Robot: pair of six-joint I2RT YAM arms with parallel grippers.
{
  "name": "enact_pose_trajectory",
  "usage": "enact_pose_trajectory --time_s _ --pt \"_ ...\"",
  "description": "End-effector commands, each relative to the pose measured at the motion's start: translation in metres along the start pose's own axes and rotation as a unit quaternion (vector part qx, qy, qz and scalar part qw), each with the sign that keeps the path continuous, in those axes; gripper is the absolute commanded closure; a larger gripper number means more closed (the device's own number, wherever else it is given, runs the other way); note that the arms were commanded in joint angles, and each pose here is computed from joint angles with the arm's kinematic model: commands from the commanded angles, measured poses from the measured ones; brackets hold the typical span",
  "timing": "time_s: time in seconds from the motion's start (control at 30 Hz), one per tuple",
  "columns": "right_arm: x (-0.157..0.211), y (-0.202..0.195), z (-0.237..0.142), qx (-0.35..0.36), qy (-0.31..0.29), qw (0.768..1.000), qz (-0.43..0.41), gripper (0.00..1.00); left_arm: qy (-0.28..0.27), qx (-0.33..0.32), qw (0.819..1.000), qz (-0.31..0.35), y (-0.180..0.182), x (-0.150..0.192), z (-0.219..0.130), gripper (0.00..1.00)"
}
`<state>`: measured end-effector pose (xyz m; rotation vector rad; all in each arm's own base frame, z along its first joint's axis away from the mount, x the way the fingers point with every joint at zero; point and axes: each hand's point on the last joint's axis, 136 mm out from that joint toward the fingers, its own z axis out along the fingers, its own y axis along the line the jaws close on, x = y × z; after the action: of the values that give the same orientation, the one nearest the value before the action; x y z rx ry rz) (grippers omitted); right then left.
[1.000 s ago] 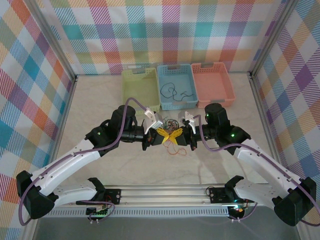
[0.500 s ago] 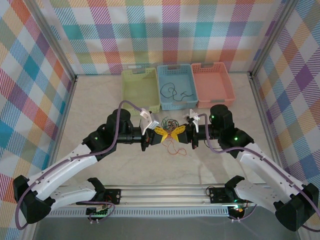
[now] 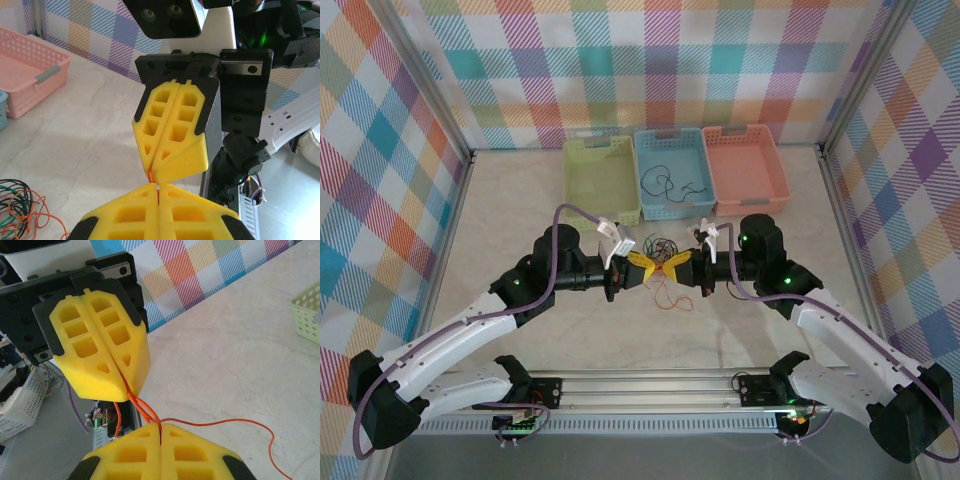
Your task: Untangle the cables
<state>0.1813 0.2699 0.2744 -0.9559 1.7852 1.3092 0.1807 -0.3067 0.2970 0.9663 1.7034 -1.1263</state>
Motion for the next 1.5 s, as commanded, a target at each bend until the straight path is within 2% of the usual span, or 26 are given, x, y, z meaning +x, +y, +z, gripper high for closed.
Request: enact_pose_trajectory --time_s 0.0,0.17,0.3,0.47,0.8,0.93,1.07,1.27,1.4,1.47 --pt "0.002 -0.015 -0.005 0.033 -0.01 0.999 0.028 1.0 -0.033 0.026 0.999 0.009 -0.015 -0.018 -0.006 1.0" --pt "-0.001 -0.008 -0.007 0.022 -0.013 1.0 0.018 1.0 -0.022 0.03 0.999 0.002 -0.014 -0.015 -0.002 0.99" --pt "-0.003 -0.007 -0.007 0.019 -0.014 1.0 0.015 1.0 -0.014 0.036 0.999 -0.003 -0.015 -0.012 0.0 0.87" --pt "-0.004 -0.005 -0.007 0.014 -0.013 1.0 0.013 1.0 -0.008 0.039 0.999 -0.006 -0.015 -0.01 0.002 0.84" --pt "-0.001 -0.004 -0.006 0.007 -0.008 1.0 0.013 1.0 -0.007 0.04 0.999 -0.006 -0.014 -0.014 0.006 0.87" --pt "0.0 -0.004 -0.006 0.009 -0.008 1.0 0.014 1.0 -0.009 0.032 0.999 -0.007 -0.009 -0.014 0.008 1.0" --pt "-0.001 -0.012 -0.008 0.033 -0.015 0.999 0.024 1.0 -0.023 0.001 1.0 -0.009 0.001 -0.012 0.007 1.0" --pt "-0.009 -0.039 -0.014 0.112 -0.058 0.987 0.099 1.0 -0.05 -0.04 0.998 -0.026 0.017 -0.002 0.002 1.0" --pt "-0.009 -0.061 -0.024 0.169 -0.104 0.962 0.185 1.0 -0.06 -0.051 0.996 -0.032 0.021 0.003 0.0 1.0" --pt "-0.005 -0.071 -0.029 0.192 -0.125 0.943 0.241 1.0 -0.059 -0.05 0.996 -0.033 0.021 0.004 0.0 1.0"
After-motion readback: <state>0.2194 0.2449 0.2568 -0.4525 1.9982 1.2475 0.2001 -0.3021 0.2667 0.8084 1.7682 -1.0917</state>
